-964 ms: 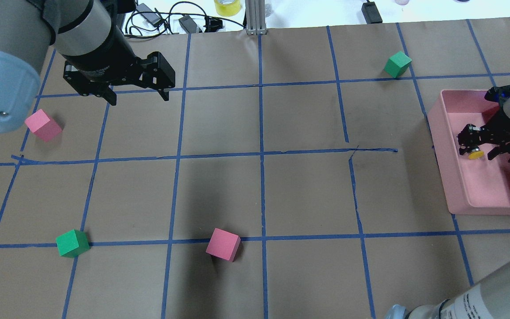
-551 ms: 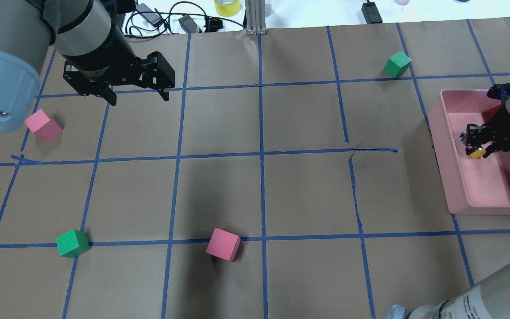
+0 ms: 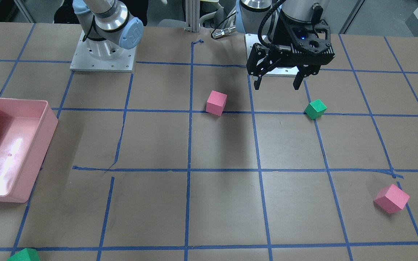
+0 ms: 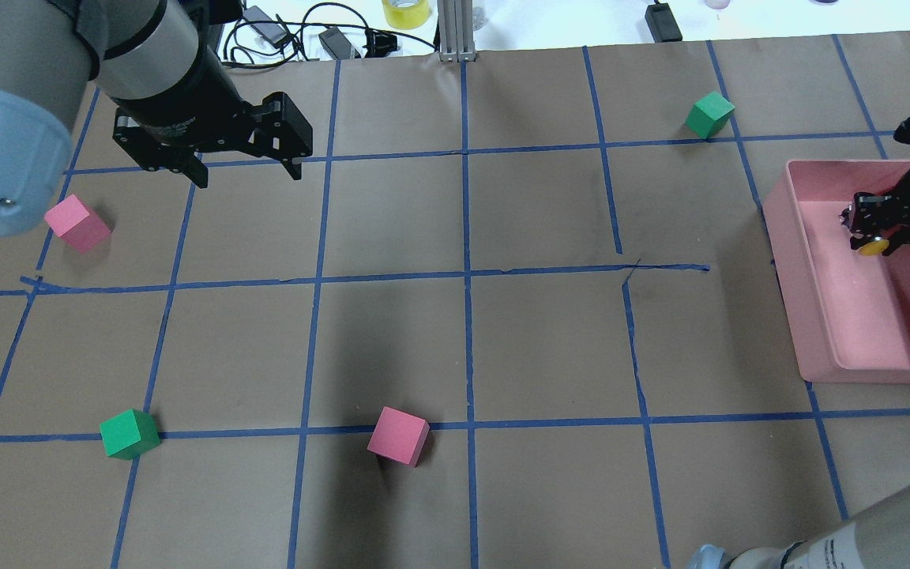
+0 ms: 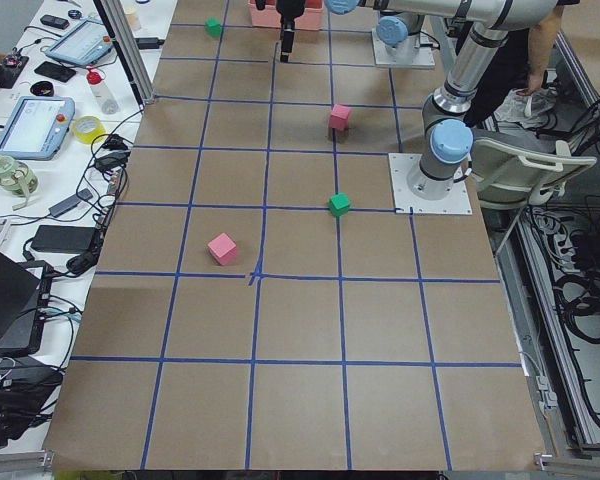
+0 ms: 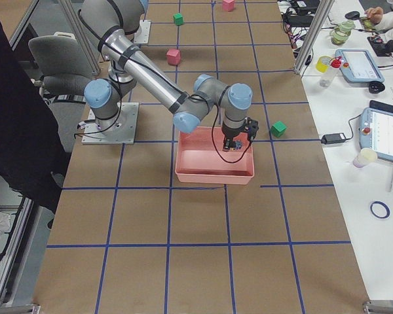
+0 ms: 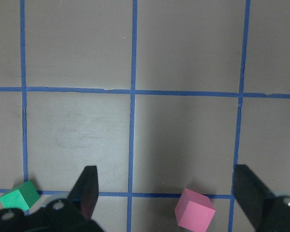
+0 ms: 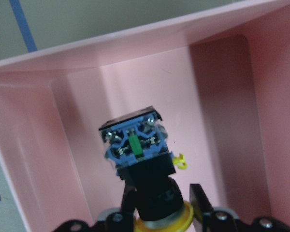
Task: Align button upright
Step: 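Lift the button out of the tray and carry it toward the table center, then release the button on the table and raise the right gripper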
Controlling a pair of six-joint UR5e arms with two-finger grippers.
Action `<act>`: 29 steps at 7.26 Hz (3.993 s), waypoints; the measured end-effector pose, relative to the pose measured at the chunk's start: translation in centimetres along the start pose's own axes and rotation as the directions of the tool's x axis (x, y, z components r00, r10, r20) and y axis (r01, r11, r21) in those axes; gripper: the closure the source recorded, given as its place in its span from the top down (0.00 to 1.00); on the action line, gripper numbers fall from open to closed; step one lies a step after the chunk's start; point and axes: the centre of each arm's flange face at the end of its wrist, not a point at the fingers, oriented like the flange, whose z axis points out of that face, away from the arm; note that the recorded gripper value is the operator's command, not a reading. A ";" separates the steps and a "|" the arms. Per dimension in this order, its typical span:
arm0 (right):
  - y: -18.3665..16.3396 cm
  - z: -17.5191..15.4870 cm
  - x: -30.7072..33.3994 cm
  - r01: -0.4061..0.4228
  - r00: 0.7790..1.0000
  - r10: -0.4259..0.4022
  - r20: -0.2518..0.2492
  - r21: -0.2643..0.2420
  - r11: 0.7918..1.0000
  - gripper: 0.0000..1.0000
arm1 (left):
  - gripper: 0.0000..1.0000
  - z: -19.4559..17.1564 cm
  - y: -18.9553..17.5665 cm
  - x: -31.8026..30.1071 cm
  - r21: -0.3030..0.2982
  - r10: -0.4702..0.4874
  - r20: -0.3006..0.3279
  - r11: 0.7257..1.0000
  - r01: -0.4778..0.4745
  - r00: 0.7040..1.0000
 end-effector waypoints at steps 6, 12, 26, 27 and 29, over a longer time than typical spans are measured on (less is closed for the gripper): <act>3.0 -4.2 -30.2 0.133 0.989 -0.138 0.048 0.088 0.987 0.00 | 1.00 0.1 -0.1 -0.2 -0.001 -0.003 0.000 1.000 0.003 1.000; 5.9 4.2 -53.0 0.058 0.993 -0.065 0.093 0.082 0.995 0.00 | 1.00 0.1 -0.2 -0.3 -0.002 -0.004 0.001 1.000 0.004 1.000; 10.9 8.0 -56.9 0.010 0.994 -0.015 0.109 0.039 0.999 1.00 | 1.00 -0.8 -0.3 -0.2 0.017 -0.004 -0.001 1.000 0.004 1.000; 10.4 5.5 -55.8 0.033 0.993 -0.040 0.115 0.063 0.997 1.00 | 1.00 -0.8 -0.4 -0.2 0.016 -0.005 -0.002 1.000 0.005 1.000; 8.2 0.1 -50.3 0.085 0.991 -0.092 0.095 0.077 0.993 1.00 | 1.00 -0.1 -0.4 -0.1 0.002 -0.010 0.001 1.000 0.010 1.000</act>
